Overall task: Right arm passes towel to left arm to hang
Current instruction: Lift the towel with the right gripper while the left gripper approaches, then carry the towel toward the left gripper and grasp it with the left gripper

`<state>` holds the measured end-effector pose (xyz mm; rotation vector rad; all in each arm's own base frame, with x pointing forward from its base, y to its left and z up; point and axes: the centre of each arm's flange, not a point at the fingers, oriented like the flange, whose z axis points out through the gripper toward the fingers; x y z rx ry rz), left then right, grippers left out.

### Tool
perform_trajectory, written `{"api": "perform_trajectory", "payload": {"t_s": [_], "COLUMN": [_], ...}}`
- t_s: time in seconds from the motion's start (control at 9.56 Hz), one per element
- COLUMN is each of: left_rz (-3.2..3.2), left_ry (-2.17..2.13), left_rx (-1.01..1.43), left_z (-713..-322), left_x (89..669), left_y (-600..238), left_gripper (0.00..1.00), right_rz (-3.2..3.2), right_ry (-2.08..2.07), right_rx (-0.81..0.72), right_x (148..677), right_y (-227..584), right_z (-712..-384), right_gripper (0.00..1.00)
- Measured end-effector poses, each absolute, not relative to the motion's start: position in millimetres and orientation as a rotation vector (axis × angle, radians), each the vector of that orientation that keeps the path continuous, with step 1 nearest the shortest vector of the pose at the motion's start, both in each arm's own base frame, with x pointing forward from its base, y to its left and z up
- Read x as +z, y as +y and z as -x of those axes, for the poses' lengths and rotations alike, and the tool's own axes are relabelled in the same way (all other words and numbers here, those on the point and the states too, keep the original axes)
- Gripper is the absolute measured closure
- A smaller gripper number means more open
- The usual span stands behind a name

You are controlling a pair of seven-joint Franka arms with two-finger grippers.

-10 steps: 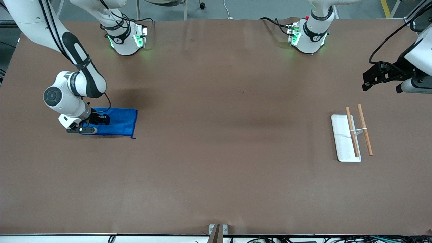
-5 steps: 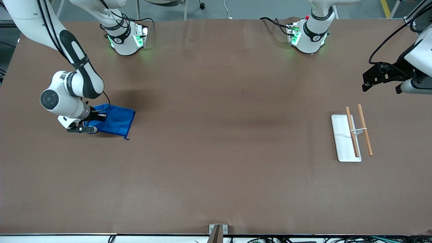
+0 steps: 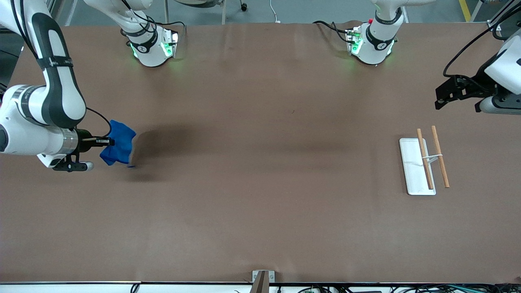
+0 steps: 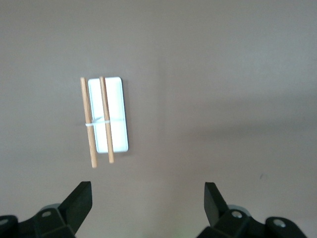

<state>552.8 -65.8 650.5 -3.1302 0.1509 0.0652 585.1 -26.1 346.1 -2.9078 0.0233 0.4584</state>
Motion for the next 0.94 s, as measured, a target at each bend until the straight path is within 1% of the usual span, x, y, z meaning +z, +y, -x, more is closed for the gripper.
{"api": "perform_trajectory", "payload": {"t_s": [0.21,0.42,0.63,0.73,0.84,0.94], "left_rz": [3.133,3.275,3.599,3.791,3.975,4.134], "left_ry": [0.154,0.17,0.192,0.185,0.136,0.073], "left_rx": [0.26,0.422,0.607,0.641,0.677,0.736], "left_z": [-539,-539,-572,-592,-603,-606], "left_x": [641,618,560,525,493,470], "left_y": [-66,-74,-47,-24,-11,-13], "left_gripper": [0.0,0.0,0.0,0.0,0.0,0.0], "right_rz": [2.76,2.567,2.363,2.282,2.211,2.146], "right_ry": [-0.001,-0.015,-0.033,-0.046,-0.059,-0.047], "right_rx": [0.411,0.355,0.328,0.317,0.306,0.288], "right_x": [379,403,427,440,451,459], "right_y": [20,76,135,161,188,217], "right_z": [-598,-604,-601,-598,-595,-592], "right_gripper": [0.95,0.95,0.95,0.95,0.95,0.95]}}
